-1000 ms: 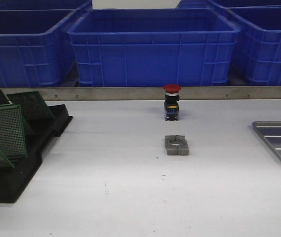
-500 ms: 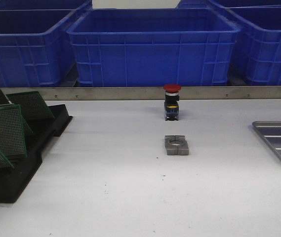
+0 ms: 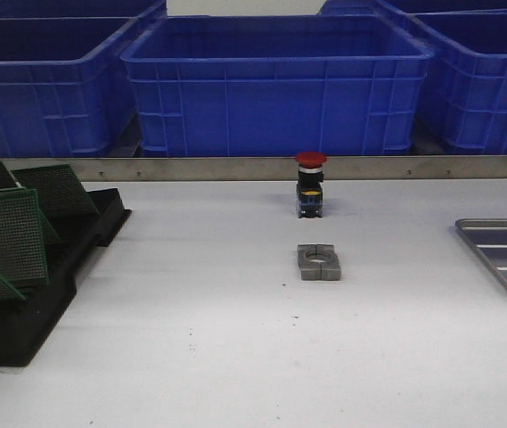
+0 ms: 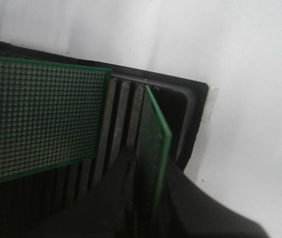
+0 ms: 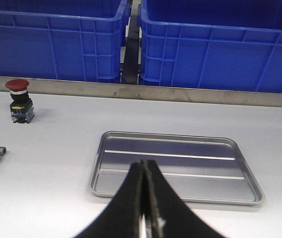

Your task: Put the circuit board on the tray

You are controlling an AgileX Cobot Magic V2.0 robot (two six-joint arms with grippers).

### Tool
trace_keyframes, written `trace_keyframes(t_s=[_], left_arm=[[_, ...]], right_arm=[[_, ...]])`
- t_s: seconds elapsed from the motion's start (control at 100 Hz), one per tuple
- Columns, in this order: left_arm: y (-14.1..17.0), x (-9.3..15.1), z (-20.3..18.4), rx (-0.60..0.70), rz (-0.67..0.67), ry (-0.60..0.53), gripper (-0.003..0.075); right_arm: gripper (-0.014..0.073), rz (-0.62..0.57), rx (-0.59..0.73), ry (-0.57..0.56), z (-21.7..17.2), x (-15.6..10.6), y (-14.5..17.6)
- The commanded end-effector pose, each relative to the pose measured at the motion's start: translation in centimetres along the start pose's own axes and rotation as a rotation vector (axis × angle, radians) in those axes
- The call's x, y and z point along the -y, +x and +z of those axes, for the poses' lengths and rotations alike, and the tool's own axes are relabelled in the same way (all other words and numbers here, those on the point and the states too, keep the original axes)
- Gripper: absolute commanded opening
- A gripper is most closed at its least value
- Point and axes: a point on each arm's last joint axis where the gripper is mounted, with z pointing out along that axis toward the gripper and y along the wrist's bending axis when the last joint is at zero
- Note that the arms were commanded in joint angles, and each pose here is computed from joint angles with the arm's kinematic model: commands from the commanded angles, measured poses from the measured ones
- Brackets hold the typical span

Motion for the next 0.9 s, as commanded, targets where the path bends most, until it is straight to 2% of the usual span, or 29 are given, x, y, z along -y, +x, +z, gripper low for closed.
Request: trace_keyframes(t_s=[0.0,0.3,0.42,0.59,0.66,0.78,0.89], left_arm=[[-1.0,-0.4,-1.3,0.042,-0.003,-0.027,-0.0017],[-4.2,-0.6,-6.7,0.198,0.049,0.042,-0.0017],[-6.0,-0.4,-7.7,0.369,-0.065,0.088,-0.0017],[-8.4,-1.2,-8.3,0.672,-0.329,0.158,-0.0017],[-9.0,-1.5,-8.2,0.775,-0.417,0.22,-0.0017],[-10.1,-1.7,-7.5,0.907,-0.511,0.353,-0.0017],[-11.4,-1.0,-6.2,0.941,-0.527,0.477,-0.0017]], right_arm=[[-0.0062,-0.01,0.095,-0.004,-0.2,0.0,-0.8],[-0.0062,-0.01,0.095,-0.004,-0.2,0.0,-0.8],[-0.0062,-0.01,0.095,-0.004,-0.2,0.0,-0.8],[-0.0062,-0.01,0.095,-0.004,-0.2,0.0,-0.8],[-0.0062,-0.01,0.095,-0.004,-0.2,0.0,-0.8],[-0.0062,-0.01,0.095,-0.004,-0.2,0.0,-0.8],[-0.0062,-0.01,0.095,-0.004,-0.2,0.0,-0.8]])
